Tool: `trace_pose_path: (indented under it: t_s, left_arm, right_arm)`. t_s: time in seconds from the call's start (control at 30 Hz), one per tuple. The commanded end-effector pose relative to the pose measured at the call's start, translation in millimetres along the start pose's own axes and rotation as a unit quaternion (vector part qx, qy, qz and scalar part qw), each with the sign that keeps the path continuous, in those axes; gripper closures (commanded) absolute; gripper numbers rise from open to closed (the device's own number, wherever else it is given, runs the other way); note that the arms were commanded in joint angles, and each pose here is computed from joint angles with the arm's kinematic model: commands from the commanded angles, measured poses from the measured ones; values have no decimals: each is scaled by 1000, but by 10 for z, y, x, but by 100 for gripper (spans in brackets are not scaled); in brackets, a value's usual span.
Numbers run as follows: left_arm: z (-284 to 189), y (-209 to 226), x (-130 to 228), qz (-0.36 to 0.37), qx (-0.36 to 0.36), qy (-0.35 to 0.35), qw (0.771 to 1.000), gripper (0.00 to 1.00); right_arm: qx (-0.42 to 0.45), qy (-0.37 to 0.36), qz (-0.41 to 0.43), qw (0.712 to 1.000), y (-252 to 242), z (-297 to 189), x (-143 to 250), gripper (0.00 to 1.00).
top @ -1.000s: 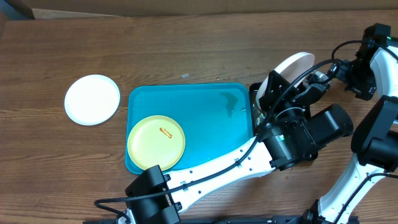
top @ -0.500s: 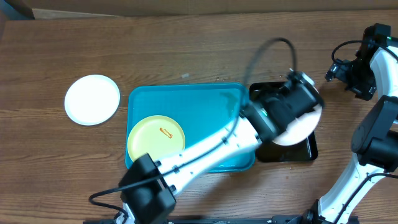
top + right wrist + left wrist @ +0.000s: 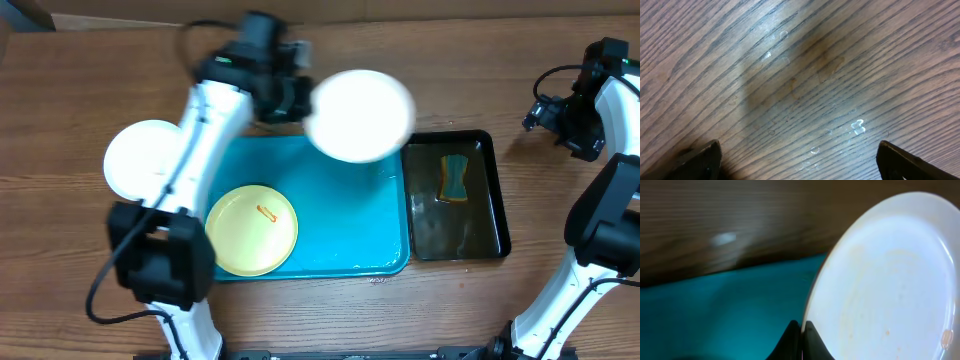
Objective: Clean dirty plates on tray and stack at the side
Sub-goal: 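Carry plate left and stack it onto the white plate beside tray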
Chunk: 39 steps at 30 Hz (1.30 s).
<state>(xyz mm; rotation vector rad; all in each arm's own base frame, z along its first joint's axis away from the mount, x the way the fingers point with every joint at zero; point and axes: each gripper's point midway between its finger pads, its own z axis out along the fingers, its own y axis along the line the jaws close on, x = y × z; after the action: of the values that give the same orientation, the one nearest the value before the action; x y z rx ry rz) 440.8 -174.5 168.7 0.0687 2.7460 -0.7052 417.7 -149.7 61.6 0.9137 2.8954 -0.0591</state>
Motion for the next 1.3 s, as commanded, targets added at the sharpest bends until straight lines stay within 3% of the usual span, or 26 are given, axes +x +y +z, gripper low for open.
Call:
trace_pose_path:
  t_s: [0.0, 0.23, 0.43, 0.63, 0.77, 1.03, 1.1, 1.13, 1.2, 1.27]
  left_arm:
    - [-426, 736, -147, -110, 1, -17, 994, 96]
    - [-1085, 2036, 61, -256, -57, -40, 964, 96]
    - [-1509, 3014, 508, -369, -182, -53, 910, 96]
    - [-1816, 3529, 796, -420, -282, -65, 860, 96]
    - [-1903, 3699, 886, -421, -336, -66, 840, 96]
    - [-1745, 3812, 925, -427, -338, -75, 835, 95]
    - [-1692, 3782, 906, -423, -325, -73, 843, 77]
    - [-1644, 3739, 870, -410, -310, -71, 855, 63]
    - [-1568, 3645, 798, -381, -281, -65, 879, 51]
    - [-1463, 3490, 704, -348, -237, -60, 905, 46]
  right_arm:
    - [-6, -23, 1, 1000, 34, -154, -80, 0]
    - [-6, -23, 1, 1000, 34, -154, -80, 0]
    - [-6, -23, 1, 1000, 34, -154, -80, 0]
    - [-6, -23, 1, 1000, 34, -156, -80, 0]
    - [-6, -23, 1, 1000, 34, -154, -80, 0]
    - [-6, -23, 1, 1000, 34, -154, -80, 0]
    - [-6, -23, 1, 1000, 34, -154, -80, 0]
    - [-6, -23, 1, 1000, 34, -154, -80, 0]
    - [-6, -23, 1, 1000, 34, -154, -80, 0]
    - [-6, -23, 1, 1000, 34, -154, -80, 0]
